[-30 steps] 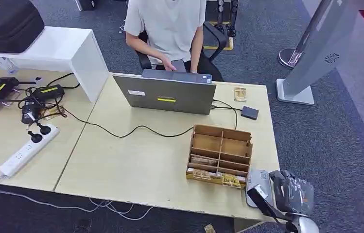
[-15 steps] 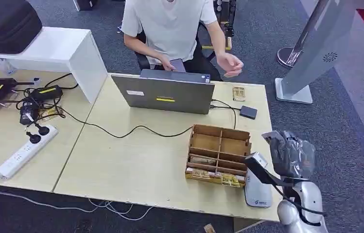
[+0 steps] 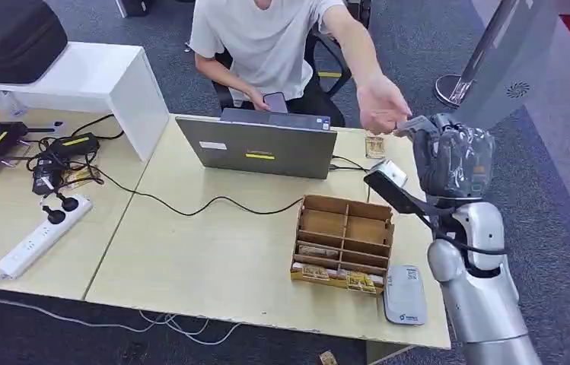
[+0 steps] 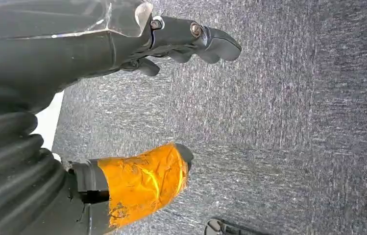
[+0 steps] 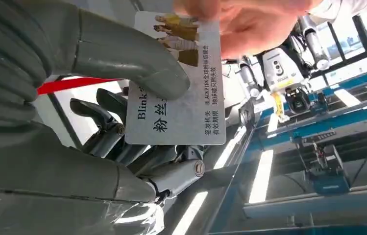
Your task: Pass the card to the sensor for recognition and then transmit it.
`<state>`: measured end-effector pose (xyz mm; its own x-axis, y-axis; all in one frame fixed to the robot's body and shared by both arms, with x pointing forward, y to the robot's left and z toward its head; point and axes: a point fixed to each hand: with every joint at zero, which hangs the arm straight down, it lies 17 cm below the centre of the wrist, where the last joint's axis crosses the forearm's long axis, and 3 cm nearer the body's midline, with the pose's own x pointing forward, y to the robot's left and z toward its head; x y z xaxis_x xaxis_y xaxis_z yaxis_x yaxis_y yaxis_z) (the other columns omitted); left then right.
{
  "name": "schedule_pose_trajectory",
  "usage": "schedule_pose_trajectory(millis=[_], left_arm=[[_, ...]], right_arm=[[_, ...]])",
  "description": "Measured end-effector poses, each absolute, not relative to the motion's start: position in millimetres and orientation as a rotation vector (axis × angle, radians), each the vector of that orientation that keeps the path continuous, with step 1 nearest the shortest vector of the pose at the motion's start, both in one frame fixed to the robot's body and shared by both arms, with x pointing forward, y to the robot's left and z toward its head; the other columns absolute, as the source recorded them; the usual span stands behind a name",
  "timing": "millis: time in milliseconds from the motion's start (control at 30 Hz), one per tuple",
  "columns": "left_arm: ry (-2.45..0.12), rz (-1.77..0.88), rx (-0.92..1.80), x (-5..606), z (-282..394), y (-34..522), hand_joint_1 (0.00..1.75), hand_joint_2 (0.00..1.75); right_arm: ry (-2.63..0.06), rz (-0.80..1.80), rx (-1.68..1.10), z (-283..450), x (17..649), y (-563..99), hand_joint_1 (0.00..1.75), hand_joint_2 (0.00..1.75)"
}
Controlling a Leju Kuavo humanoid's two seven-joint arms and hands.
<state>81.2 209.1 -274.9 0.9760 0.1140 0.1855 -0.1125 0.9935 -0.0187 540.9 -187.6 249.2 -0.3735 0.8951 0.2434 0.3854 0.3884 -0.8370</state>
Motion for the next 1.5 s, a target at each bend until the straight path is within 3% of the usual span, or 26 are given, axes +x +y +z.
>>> schedule_pose_trajectory(millis=[400, 433, 900, 1500], left_arm=[[-0.202, 0.053, -0.022, 83, -274, 205, 0.00, 1.75], [-0.200, 0.051, -0.021, 83, -274, 205, 0.00, 1.75], [-0.103, 0.046, -0.034, 66, -276, 201, 0.00, 1.75], [-0.082, 0.132, -0.021, 64, -276, 200, 0.00, 1.75]], right_arm=[[-1.870, 0.939, -1.099, 279, 587, -166, 1.75, 1.75], [-1.868, 0.942, -1.096, 279, 590, -165, 0.00, 1.75], [-1.933, 1.026, -0.997, 251, 561, -124, 0.00, 1.75], [-2.119, 1.010, -0.836, 217, 414, -130, 0.00, 1.75]])
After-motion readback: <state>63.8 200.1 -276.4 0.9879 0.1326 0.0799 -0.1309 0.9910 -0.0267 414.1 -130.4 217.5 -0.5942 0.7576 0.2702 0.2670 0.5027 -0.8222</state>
